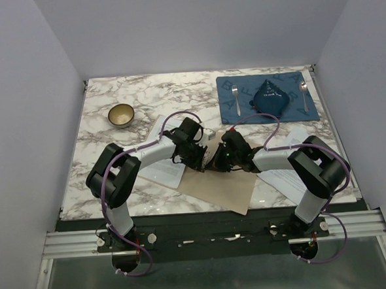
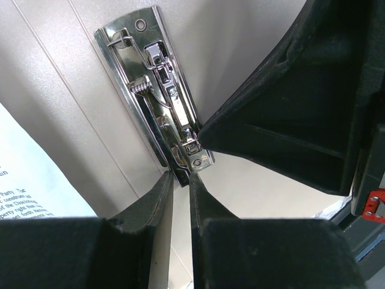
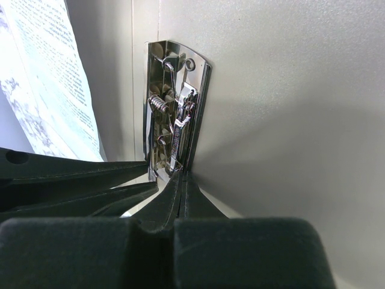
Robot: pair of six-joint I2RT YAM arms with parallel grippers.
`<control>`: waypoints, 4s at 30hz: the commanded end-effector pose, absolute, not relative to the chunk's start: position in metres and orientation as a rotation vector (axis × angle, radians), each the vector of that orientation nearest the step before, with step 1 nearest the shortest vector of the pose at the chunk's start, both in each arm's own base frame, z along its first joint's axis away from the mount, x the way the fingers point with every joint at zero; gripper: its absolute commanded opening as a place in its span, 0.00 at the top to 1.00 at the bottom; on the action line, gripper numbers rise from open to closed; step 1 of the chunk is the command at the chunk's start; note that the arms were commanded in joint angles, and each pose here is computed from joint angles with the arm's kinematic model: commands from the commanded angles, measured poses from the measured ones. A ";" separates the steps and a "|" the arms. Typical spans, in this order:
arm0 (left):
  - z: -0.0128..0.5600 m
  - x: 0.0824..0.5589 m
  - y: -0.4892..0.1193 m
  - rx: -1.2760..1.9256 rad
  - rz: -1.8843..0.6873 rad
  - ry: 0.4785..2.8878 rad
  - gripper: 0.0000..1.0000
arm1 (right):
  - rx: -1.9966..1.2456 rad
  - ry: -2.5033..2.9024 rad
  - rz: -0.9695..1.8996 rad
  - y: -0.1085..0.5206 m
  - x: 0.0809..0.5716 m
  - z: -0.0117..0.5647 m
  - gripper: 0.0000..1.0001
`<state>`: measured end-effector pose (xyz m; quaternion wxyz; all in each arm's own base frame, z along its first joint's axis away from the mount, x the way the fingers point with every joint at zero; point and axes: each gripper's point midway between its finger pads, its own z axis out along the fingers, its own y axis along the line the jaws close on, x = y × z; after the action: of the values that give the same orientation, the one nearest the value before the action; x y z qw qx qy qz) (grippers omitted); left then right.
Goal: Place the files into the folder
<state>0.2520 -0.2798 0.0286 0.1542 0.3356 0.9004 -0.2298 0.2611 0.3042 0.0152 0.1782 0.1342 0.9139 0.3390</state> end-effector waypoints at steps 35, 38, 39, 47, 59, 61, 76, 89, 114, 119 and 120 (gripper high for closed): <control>0.027 0.214 -0.317 1.118 -1.030 2.638 1.00 | 0.474 2.812 0.655 0.261 0.221 -0.074 1.00; 0.066 0.220 -0.324 1.117 -1.084 2.568 0.97 | 0.484 2.805 0.649 0.260 0.222 -0.073 0.99; 0.083 0.225 -0.327 1.115 -1.087 2.525 0.97 | 0.488 2.803 0.643 0.259 0.222 -0.073 1.00; 0.101 0.238 -0.302 1.042 -0.971 2.534 0.78 | 0.505 2.790 0.628 0.254 0.222 -0.071 1.00; 0.033 0.249 -0.255 0.869 -0.687 2.711 0.78 | 0.522 2.782 0.600 0.247 0.220 -0.071 1.00; 0.027 0.251 -0.252 0.852 -0.662 2.720 0.79 | 0.522 2.783 0.594 0.246 0.219 -0.072 1.00; 0.038 0.261 -0.258 0.789 -0.667 2.670 0.74 | 0.524 2.792 0.594 0.245 0.217 -0.073 1.00; 0.050 0.256 -0.262 0.791 -0.731 2.634 0.76 | 0.520 2.801 0.587 0.245 0.217 -0.075 1.00; 0.026 0.250 -0.260 0.798 -0.695 2.703 0.78 | 0.530 2.797 0.593 0.247 0.218 -0.074 1.00; 0.022 0.249 -0.260 0.811 -0.673 2.717 0.78 | 0.533 2.797 0.593 0.247 0.219 -0.074 1.00; 0.021 0.249 -0.260 0.810 -0.664 2.720 0.78 | 0.532 2.795 0.595 0.248 0.219 -0.073 1.00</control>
<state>0.2547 -0.2626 0.0339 0.1315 0.2731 0.9210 -0.2447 0.2699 0.3162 0.0121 0.1825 0.1630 0.8902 0.3842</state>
